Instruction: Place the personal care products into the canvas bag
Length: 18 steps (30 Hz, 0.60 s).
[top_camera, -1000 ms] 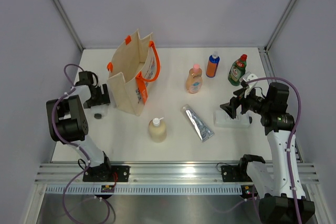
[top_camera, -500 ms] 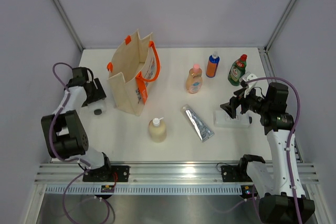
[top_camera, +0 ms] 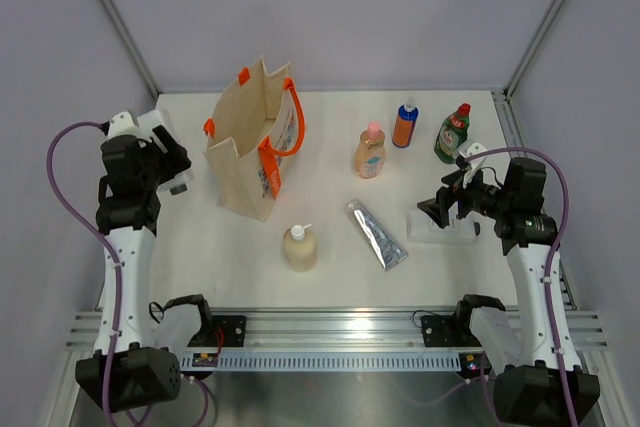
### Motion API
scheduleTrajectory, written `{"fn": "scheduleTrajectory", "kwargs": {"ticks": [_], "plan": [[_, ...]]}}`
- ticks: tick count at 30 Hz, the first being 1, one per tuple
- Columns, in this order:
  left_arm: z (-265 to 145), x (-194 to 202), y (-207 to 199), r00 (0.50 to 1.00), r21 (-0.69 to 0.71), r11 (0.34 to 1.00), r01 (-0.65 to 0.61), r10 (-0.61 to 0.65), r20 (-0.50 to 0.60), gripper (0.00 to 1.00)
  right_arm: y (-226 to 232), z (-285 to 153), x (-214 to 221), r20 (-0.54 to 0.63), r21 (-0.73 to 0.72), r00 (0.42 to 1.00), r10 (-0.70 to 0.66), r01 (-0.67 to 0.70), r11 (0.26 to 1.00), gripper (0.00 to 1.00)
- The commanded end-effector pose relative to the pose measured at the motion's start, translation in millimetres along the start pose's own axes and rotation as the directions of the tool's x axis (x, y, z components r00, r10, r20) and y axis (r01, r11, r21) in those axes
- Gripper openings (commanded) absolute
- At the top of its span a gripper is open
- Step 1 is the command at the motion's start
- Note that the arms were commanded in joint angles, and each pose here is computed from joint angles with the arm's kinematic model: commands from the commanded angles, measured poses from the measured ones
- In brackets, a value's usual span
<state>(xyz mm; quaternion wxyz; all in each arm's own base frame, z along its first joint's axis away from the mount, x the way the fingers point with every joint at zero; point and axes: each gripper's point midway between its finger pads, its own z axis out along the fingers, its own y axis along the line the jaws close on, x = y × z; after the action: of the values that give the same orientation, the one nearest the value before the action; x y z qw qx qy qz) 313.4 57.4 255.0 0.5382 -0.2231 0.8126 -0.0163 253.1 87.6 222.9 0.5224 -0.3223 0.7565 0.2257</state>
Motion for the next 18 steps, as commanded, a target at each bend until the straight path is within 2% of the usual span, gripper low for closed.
{"fn": "scheduleTrajectory", "kwargs": {"ticks": [1, 5, 8, 12, 18], "plan": [[-48, -109, -79, 0.94, 0.326, 0.944, -0.06, -0.056, 0.335, 0.0, 3, 0, -5, 0.029, -0.029, 0.999, -0.035, 0.036, 0.999, 1.0], [-62, -120, -138, 0.949, 0.494, 0.859, -0.135, -0.032, 0.314, 0.0, 2, 1, -2, 0.024, -0.031, 0.999, -0.032, 0.033, 0.999, 0.99], [-68, -121, -171, 0.943, 0.547, 0.812, -0.201, 0.01, 0.331, 0.0, 0, 1, 0, 0.02, -0.025, 0.999, -0.028, 0.029, 0.999, 1.0], [-65, -127, -201, 0.931, 0.557, 0.788, -0.263, 0.054, 0.362, 0.0, -2, 2, 1, 0.014, -0.024, 1.0, -0.022, 0.022, 0.999, 1.0], [-21, -136, -223, 0.915, 0.513, 0.783, -0.352, 0.173, 0.364, 0.01, -3, 2, 3, 0.01, -0.023, 1.0, -0.019, 0.02, 1.0, 0.99]]}}
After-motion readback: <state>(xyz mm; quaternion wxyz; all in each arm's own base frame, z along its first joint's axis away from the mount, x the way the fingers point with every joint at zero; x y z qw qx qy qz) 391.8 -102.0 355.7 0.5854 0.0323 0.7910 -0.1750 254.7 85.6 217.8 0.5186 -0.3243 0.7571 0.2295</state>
